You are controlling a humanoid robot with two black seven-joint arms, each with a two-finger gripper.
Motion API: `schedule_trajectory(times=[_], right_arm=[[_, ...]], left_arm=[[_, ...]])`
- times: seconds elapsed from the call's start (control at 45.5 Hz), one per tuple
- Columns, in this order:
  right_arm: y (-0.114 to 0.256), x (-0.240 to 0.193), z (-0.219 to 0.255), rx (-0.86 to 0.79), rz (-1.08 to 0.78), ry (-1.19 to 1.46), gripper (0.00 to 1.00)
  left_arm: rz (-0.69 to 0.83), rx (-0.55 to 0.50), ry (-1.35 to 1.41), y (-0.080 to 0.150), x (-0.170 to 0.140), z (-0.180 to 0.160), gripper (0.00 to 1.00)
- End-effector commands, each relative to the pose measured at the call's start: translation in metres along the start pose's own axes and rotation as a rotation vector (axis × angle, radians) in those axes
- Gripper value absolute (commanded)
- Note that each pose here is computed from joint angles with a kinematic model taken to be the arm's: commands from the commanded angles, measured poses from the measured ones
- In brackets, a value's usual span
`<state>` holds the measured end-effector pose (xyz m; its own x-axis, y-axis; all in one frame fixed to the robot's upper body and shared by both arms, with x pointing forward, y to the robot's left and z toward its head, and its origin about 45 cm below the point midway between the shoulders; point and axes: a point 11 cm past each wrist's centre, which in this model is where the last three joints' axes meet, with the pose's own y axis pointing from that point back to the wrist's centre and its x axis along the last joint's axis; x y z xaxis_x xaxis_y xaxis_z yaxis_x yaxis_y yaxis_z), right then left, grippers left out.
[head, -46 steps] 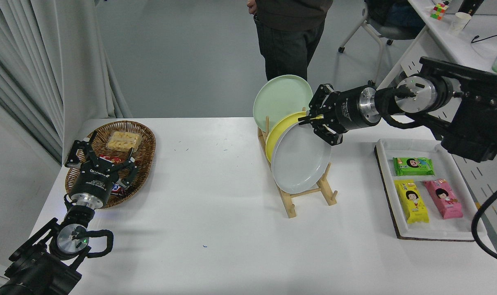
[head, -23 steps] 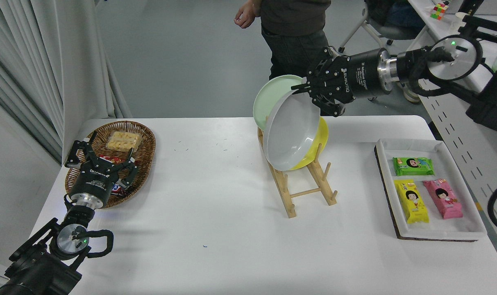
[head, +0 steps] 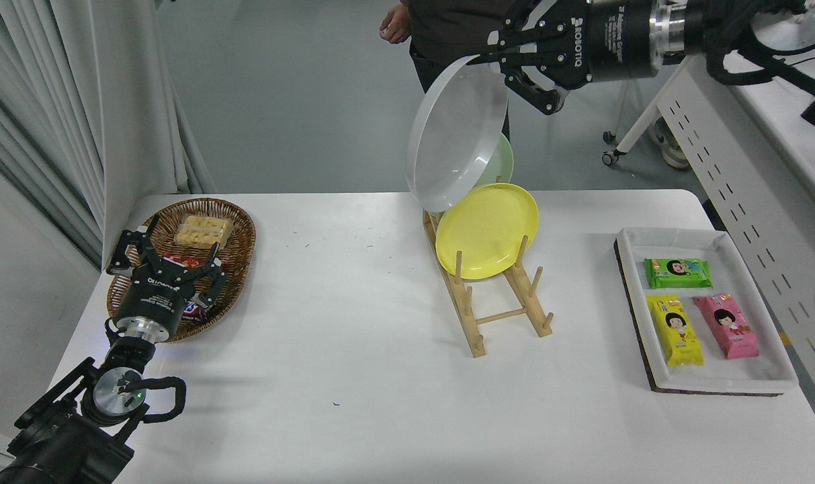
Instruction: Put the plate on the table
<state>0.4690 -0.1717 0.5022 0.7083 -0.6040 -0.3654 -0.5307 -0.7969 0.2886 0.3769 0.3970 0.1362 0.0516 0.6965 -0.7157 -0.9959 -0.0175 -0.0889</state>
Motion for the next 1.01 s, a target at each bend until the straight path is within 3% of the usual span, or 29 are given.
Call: schedule_trajectory(times=[0.0, 0.264, 0.527, 0.989], right_arm=[[-0.001, -0.005, -0.002, 0.002, -0.022, 0.004, 0.00], [0.000, -0.007, 0.008, -0.109, -0.024, -0.028, 0.00], [-0.023, -0.035, 0.018, -0.248, -0.057, -0.097, 0.00], [-0.089, -0.063, 0.053, -0.345, -0.063, -0.153, 0.00]], left_arm=[[0.000, 0.000, 0.000, 0.000, 0.000, 0.000, 0.98], [0.000, 0.000, 0.000, 0.000, 0.000, 0.000, 0.98], [0.000, 0.000, 0.000, 0.000, 0.000, 0.000, 0.98], [0.000, 0.000, 0.000, 0.000, 0.000, 0.000, 0.98]])
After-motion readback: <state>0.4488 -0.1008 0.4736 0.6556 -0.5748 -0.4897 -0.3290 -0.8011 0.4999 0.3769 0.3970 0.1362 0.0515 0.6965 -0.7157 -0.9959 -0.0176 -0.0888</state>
